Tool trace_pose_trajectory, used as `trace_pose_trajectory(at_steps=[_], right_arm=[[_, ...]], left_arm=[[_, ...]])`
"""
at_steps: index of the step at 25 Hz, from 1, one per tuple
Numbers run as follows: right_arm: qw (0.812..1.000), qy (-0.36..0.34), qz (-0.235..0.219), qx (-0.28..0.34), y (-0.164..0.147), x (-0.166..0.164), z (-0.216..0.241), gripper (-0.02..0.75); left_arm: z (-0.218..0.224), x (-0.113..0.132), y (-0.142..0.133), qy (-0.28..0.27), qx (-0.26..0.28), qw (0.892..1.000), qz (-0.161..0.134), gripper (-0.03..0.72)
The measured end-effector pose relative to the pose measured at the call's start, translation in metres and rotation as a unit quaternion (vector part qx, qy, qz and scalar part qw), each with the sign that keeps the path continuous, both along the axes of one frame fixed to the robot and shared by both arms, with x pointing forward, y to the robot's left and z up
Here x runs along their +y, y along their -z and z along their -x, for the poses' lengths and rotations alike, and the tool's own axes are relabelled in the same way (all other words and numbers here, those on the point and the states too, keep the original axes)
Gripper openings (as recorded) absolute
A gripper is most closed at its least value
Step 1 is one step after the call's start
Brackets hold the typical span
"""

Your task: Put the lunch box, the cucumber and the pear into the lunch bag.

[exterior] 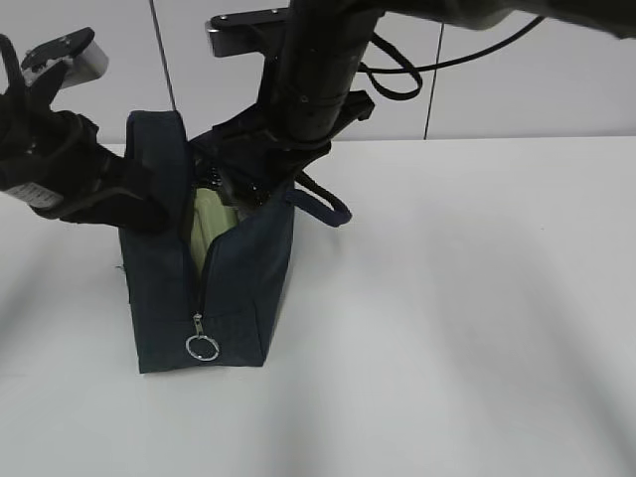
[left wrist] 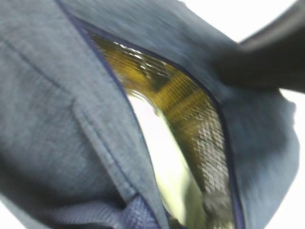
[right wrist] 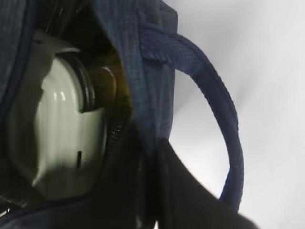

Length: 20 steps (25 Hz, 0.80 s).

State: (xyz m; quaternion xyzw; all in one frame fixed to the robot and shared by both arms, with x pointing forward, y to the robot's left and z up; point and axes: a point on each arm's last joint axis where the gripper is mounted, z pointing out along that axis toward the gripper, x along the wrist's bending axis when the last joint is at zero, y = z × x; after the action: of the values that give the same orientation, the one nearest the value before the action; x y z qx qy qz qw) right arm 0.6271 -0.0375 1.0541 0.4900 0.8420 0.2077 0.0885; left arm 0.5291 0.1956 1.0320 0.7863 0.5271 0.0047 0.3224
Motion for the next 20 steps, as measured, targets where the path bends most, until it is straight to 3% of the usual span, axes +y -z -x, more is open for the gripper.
trace_pose_trajectory(at_steps=[3,6,11,18,20], right_arm=[[1.0,0.016,-0.003,-0.015,-0.009,-0.017,0.015,0.013],[0.999,0.04,-0.003,-0.013,0.002,-0.045,0.031,0.013],[0.997,0.058,-0.033,-0.045,0.004,-0.083,0.076,0.013],[0.994,0.06,-0.057,-0.076,-0.001,-0.093,0.093,0.013],[0.993,0.058,-0.059,-0.082,0.0,-0.092,0.092,0.027]], left_arm=[[-0.015,-0.005,-0.001,0.005,0.011,1.0,0.003,0.001],[-0.03,-0.015,0.001,0.018,0.02,1.0,0.006,0.001],[-0.046,-0.047,0.007,0.049,0.025,0.998,0.005,0.001],[-0.041,-0.07,0.01,0.072,0.027,0.997,0.0,0.003],[-0.041,-0.07,0.01,0.073,0.028,0.997,-0.001,0.043]])
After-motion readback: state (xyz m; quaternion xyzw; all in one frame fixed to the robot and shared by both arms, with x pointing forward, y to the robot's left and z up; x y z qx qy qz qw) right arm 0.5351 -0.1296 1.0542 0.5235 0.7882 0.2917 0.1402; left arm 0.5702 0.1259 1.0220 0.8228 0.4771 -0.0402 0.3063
